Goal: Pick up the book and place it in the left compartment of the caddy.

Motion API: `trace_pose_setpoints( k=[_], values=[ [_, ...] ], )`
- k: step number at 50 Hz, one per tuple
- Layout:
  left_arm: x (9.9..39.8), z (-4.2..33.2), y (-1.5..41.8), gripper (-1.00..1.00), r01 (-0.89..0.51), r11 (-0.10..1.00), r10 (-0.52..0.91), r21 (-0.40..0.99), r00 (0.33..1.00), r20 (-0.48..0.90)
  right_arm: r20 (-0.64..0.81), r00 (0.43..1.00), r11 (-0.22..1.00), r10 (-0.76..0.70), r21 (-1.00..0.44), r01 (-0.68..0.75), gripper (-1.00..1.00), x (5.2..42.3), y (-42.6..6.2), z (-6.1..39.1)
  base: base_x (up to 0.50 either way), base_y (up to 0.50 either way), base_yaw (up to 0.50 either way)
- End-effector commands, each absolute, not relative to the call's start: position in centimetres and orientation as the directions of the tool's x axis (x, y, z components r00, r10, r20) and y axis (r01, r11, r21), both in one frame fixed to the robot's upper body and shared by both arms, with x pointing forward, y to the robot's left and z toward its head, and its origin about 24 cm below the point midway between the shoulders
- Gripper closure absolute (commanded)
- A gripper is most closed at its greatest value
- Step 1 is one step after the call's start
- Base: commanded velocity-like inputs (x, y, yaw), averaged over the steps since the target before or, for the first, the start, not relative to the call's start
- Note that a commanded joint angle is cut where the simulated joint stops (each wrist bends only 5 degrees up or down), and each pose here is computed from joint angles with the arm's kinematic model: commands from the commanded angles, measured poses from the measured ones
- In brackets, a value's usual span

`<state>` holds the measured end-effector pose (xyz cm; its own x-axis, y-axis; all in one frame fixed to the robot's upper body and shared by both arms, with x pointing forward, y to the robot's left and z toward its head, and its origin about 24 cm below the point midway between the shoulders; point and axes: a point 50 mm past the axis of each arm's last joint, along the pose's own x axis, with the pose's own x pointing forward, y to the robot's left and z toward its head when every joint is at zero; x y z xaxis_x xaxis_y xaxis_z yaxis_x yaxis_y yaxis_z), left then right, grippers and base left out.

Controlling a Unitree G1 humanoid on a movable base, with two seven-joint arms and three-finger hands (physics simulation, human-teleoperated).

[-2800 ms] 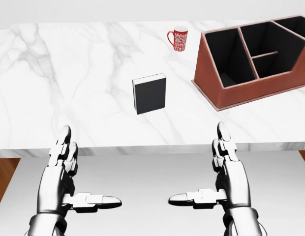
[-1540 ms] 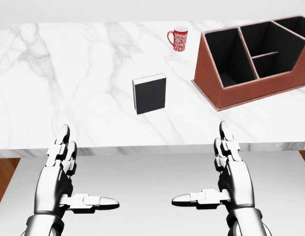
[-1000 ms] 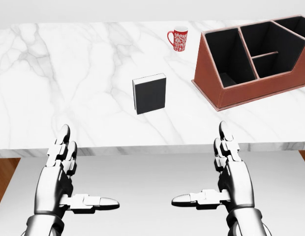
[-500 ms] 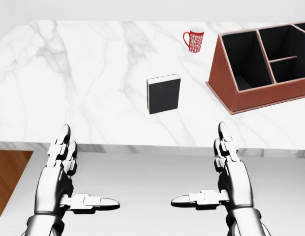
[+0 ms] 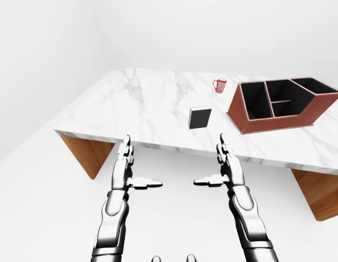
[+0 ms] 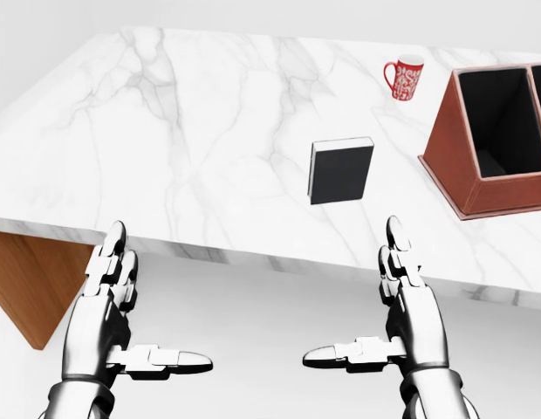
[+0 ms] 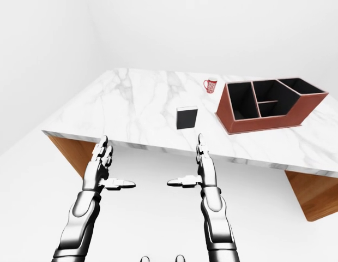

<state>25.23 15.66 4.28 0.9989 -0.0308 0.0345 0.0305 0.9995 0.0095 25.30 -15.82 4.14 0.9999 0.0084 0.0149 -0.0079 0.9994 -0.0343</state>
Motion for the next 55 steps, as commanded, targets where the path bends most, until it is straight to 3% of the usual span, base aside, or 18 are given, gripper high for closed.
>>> trace_pose_setpoints(
  k=[1, 20, 55],
  values=[
    [25.33, 4.16, 15.67, -1.00, 0.032, 0.999, -0.032, 0.011, 0.999, 0.035, 0.015, 1.000, 0.999, 0.010, -0.035, -0.009, -1.00, 25.31, -15.81, 4.15, 0.00, 0.00, 0.23],
    [25.15, 4.33, 15.62, -1.00, 0.032, 0.999, -0.032, 0.012, 0.999, 0.036, 0.014, 1.000, 0.999, -0.002, -0.040, 0.002, -1.00, 25.31, -15.90, 4.13, 0.00, 0.00, 0.22],
    [25.34, 4.04, 15.67, -1.00, 0.032, 0.999, -0.033, 0.015, 0.999, 0.038, -0.007, 1.000, 0.999, -0.022, -0.024, 0.022, -1.00, 25.54, -16.09, 3.83, 0.01, -0.04, 0.00]
  ],
)
